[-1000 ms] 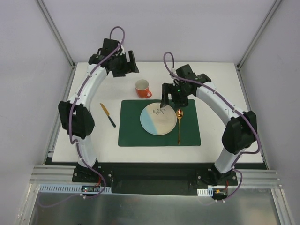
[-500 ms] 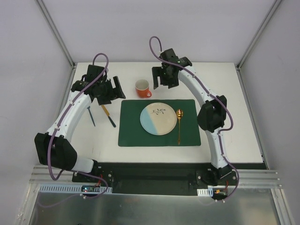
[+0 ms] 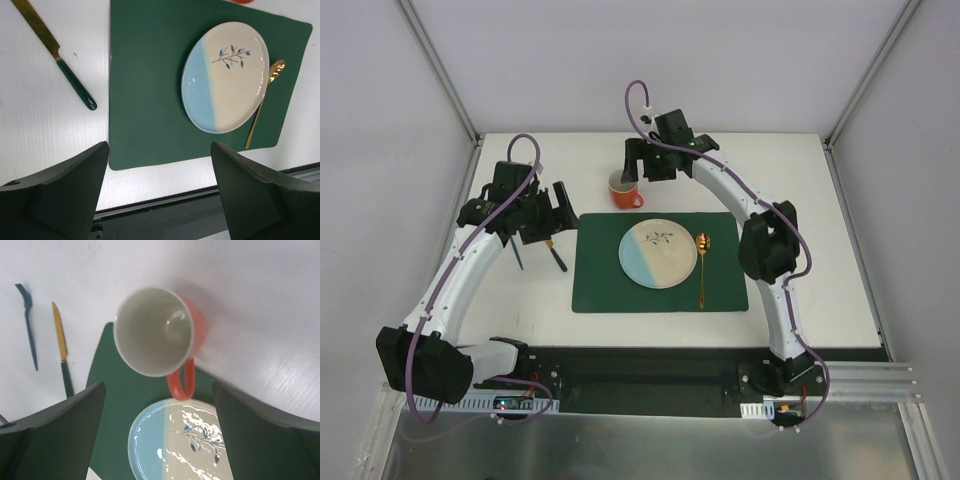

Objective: Set the dinner table for one person
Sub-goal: Pick up the cup at the center of the board.

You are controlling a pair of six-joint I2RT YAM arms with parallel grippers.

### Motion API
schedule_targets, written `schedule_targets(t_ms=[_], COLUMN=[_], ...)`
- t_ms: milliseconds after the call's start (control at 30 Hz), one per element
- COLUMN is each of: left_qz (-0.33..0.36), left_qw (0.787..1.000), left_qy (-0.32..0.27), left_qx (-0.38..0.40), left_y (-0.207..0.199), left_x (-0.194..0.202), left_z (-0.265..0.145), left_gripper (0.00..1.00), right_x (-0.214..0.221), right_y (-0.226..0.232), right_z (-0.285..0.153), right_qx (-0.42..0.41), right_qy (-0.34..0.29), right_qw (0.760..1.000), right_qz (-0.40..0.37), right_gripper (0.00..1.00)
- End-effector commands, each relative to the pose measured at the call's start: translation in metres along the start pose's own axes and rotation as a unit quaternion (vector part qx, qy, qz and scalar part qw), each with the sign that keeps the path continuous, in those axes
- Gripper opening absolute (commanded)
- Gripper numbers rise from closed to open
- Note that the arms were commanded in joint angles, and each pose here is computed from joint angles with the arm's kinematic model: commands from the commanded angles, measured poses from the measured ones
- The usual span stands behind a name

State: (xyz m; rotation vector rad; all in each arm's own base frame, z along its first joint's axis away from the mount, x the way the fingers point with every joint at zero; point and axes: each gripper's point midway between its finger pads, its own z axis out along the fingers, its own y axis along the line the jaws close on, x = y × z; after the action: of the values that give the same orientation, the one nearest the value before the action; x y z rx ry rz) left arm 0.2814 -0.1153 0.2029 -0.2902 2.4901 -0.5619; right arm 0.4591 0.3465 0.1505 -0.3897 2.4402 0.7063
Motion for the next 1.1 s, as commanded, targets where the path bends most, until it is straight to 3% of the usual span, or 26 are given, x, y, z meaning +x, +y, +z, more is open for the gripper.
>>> schedule_targets(t_ms=[0,367,700,1067], left_qz=[-0.007,-0.011,-0.014,-0.015], left_qw=[1.000,1.000,1.000,1.000], left_qy=[0.010,0.009,0.012,0.016], left_qx=[0.002,0.004,0.006,0.001], left_y=[0.002,0.000,0.002,0.005], left_x=[0.011,0.009,0.016,0.019], left_z=[-0.003,-0.003,-0.005,-0.004], left_gripper=[0.83,0.84,0.84,0.84], right_x=[-0.052,-0.039,-0.037,-0.020], right_y=[0.038,0.017,-0.011,-0.012], right_z=[-0.013,0.027,0.029,0.040], right_qx=[-0.072,-0.070,-0.052,-0.061], right_qy=[-0.088,-0.072,-0.071,-0.047], right_qw=[0.993,0.995,0.996,0.996], right_qz=[-0.025,0.000,0.018,0.035], right_gripper=[0.92,0.87,0.86,0.78])
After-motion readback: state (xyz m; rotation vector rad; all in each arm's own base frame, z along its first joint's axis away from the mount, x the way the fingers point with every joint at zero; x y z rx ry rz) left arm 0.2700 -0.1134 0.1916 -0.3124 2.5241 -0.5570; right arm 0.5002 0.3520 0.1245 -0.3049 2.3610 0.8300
